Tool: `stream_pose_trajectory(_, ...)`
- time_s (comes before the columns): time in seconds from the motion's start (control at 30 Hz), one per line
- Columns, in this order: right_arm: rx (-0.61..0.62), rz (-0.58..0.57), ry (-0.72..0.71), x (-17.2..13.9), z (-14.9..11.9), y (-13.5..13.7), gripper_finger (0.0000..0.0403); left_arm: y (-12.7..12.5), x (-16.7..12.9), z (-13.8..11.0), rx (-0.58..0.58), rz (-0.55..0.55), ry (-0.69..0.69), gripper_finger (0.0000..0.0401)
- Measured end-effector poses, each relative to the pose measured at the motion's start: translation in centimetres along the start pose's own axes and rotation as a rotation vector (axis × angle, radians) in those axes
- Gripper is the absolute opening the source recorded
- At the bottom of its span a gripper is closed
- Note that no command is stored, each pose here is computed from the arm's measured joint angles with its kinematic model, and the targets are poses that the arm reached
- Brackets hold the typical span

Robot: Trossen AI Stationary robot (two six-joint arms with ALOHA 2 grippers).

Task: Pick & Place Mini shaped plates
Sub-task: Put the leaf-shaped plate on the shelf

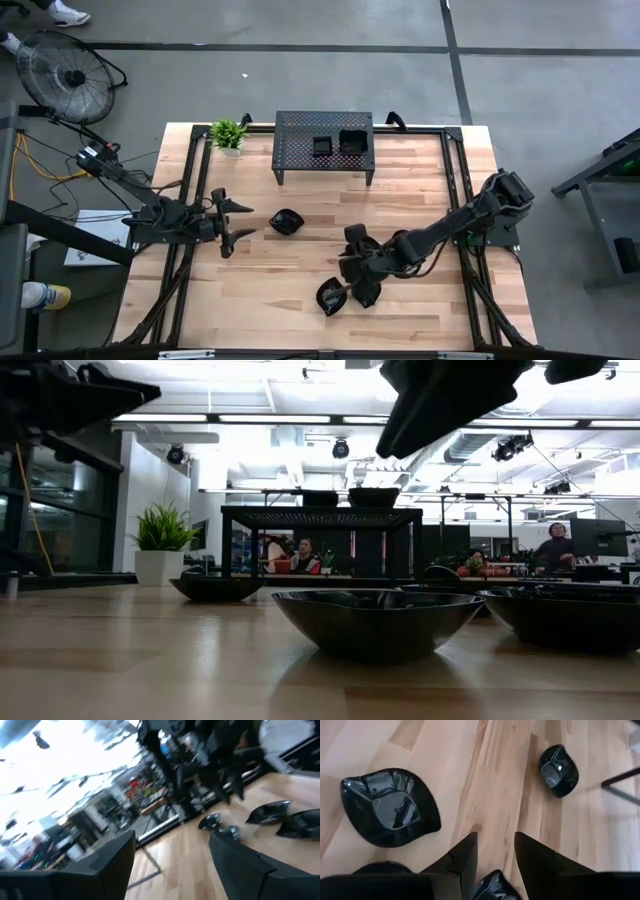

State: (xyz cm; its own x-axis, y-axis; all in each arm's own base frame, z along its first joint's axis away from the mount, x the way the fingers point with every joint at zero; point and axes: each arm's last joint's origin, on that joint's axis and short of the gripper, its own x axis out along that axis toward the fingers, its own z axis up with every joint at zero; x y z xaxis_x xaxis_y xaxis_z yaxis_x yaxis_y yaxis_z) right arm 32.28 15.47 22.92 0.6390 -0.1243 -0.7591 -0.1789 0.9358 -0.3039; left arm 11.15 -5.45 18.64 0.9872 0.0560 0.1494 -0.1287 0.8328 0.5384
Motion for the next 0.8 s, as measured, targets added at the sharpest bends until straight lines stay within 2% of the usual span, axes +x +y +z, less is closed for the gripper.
stream_pose_trajectory(0.27,0.071,0.011,0.134,-0.6,-1.7,2.0,0.0124,0.7,-1.1,-0.2,0.024,-0.046,-0.029,0.025)
stream_pose_trajectory(0.53,0.131,-0.057,0.272,-1.0,-3.5,2.4,0.0124,1.3,-2.4,-0.9,-0.005,-0.068,-0.021,0.025)
stream_pose_trajectory(0.8,0.041,-0.043,0.381,0.3,-7.3,3.2,0.0124,1.0,-2.7,-1.4,-0.016,-0.123,0.005,0.025)
